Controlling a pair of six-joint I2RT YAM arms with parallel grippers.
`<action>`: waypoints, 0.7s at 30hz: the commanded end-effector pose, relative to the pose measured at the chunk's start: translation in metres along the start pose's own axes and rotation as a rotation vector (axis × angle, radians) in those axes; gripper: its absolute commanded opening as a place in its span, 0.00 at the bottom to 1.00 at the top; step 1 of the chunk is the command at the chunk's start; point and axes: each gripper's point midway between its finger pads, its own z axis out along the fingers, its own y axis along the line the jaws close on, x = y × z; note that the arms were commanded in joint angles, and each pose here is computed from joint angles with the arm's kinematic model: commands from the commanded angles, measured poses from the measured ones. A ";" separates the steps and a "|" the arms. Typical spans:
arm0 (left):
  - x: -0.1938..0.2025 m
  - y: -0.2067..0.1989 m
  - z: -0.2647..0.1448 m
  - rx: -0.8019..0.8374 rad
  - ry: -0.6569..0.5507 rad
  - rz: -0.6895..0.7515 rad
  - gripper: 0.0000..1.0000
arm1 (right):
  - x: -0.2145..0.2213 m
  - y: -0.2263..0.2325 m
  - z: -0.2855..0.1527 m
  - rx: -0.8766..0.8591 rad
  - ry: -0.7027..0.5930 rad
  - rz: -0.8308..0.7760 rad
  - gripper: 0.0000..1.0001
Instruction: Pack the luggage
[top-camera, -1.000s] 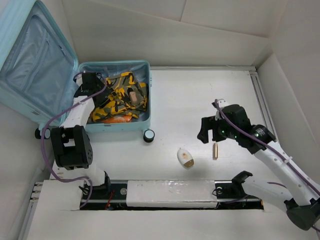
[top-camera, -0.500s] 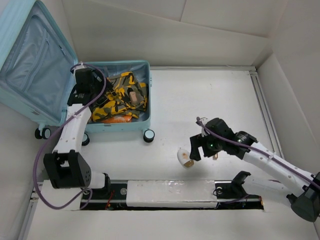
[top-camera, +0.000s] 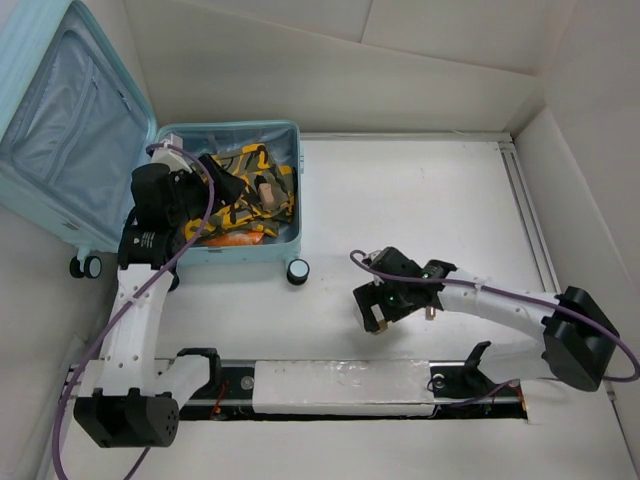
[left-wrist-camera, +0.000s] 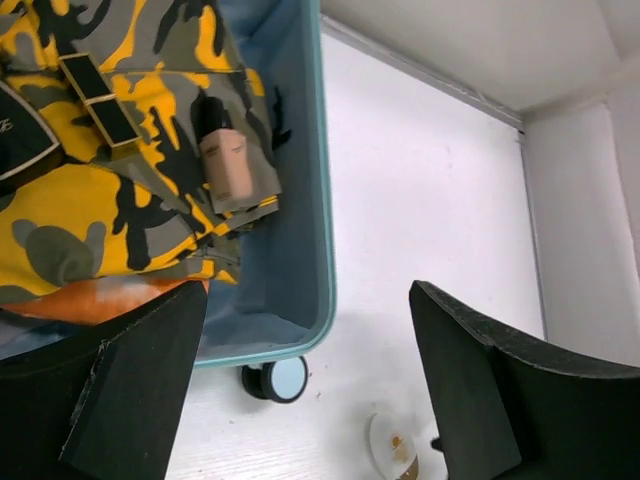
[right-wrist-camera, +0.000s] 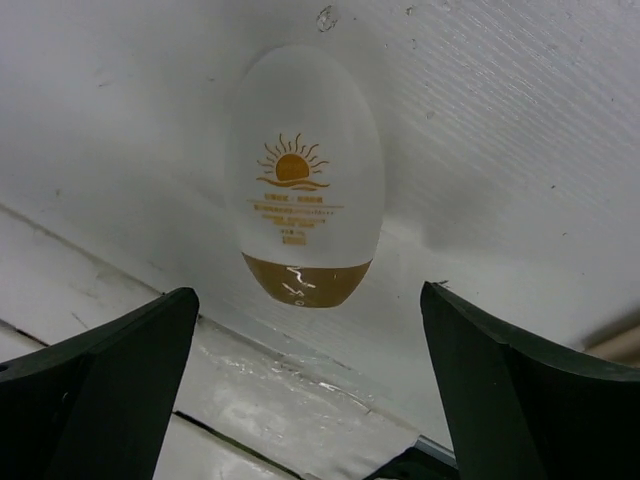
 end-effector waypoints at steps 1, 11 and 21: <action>-0.021 -0.030 -0.014 0.108 -0.039 0.053 0.79 | -0.029 0.007 0.004 0.023 -0.101 -0.033 0.99; -0.041 -0.003 0.035 -0.099 -0.068 0.049 0.82 | -0.031 0.013 0.038 0.117 -0.082 -0.054 0.99; -0.088 -0.097 0.032 -0.013 -0.202 0.089 0.84 | -0.023 0.009 0.057 0.215 -0.115 -0.018 0.82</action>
